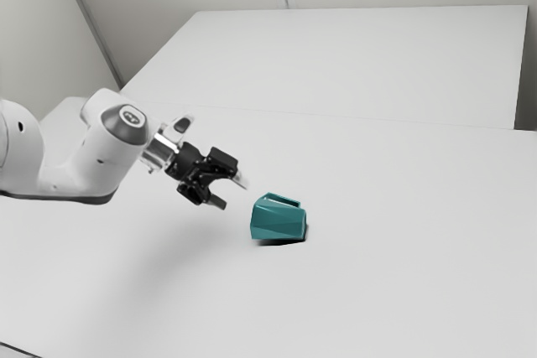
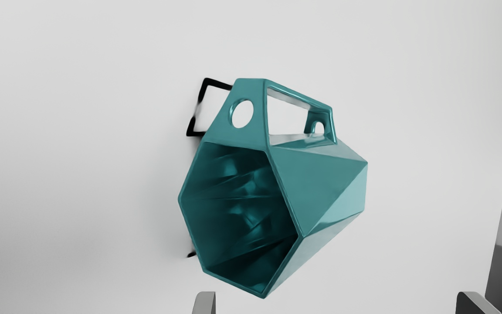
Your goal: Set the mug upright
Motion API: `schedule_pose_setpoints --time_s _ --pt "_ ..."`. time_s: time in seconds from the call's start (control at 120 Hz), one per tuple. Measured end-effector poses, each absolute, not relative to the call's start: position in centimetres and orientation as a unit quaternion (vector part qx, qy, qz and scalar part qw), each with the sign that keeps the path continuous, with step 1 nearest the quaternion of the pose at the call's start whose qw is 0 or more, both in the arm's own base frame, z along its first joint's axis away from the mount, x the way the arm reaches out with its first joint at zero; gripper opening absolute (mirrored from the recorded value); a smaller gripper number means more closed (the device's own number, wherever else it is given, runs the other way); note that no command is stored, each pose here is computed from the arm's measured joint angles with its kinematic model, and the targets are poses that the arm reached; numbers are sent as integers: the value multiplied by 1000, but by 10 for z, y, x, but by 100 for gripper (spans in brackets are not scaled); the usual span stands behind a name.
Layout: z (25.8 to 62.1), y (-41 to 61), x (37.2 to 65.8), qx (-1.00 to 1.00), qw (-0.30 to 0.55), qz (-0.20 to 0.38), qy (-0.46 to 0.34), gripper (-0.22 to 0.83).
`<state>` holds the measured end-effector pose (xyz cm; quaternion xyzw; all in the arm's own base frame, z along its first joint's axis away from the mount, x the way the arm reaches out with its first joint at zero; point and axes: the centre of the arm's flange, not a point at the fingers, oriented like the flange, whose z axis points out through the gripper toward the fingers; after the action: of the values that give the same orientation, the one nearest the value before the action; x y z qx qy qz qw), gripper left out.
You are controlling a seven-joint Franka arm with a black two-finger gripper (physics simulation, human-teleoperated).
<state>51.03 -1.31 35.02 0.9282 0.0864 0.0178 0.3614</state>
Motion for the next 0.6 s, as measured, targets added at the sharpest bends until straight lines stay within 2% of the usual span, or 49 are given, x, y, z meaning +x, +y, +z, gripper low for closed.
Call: schedule_pose_setpoints --time_s 0.258,0.6 --pt "320 -15 512 921 374 -3 111 61" --pt "298 -20 516 904 410 7 123 61"
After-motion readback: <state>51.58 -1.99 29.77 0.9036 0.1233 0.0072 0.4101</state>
